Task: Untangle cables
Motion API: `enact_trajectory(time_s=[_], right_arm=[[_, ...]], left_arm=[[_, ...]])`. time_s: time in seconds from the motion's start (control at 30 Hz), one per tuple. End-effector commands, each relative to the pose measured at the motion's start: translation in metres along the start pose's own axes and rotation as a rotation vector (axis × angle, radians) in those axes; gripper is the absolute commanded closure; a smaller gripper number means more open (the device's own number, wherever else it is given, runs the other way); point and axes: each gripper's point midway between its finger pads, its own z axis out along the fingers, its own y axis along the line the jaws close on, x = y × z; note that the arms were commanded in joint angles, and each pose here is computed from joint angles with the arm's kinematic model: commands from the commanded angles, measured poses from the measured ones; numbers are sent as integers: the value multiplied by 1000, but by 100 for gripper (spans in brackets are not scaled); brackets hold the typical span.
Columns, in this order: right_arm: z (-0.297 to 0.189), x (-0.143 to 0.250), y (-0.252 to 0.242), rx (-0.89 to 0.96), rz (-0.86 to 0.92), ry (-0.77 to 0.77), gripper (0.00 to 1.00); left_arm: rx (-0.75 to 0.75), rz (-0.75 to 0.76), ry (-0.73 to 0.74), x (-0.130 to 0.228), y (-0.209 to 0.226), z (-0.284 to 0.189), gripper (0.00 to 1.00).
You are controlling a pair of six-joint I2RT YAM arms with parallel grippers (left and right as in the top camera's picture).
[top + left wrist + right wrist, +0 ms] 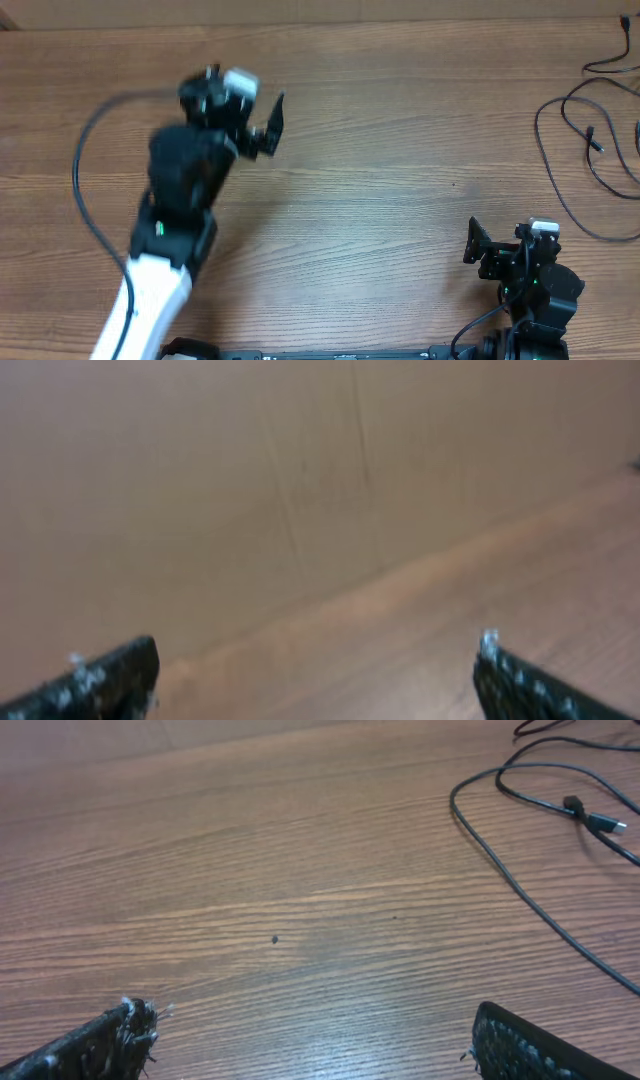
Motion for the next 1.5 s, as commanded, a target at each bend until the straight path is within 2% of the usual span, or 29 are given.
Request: enact_trajectory(time_s=[0.0,0.2,0.37,0.5,0.73,1.0,1.17,1.3,1.47], right_arm=[[1,4,-4,21,11,14,0],[1,4,-4,21,11,14,0],[1,4,-4,21,11,14,0],[1,4,-4,21,11,14,0],[1,4,-4,21,11,14,0],[1,4,-4,21,11,13,0],[1,4,-4,21,11,14,0],[1,4,-4,21,11,14,0],[1,4,-4,22,11,14,0]], left_arm=[[-72,-18,-42,20,4,-35,0],[-149,-71,-36,74,6,-79,0],[-202,-207,-48,125,8,-108,0],[-233,-258,-83,147,13,-121,0],[-275,-222,-161,143,20,-135,0],[-244,-247,19,188,7,-137,0],[-298,-253,22,191,19,-141,0],[-345,-178,41,194,30,-145,0],[-346,-165,41,193,30,-145,0]])
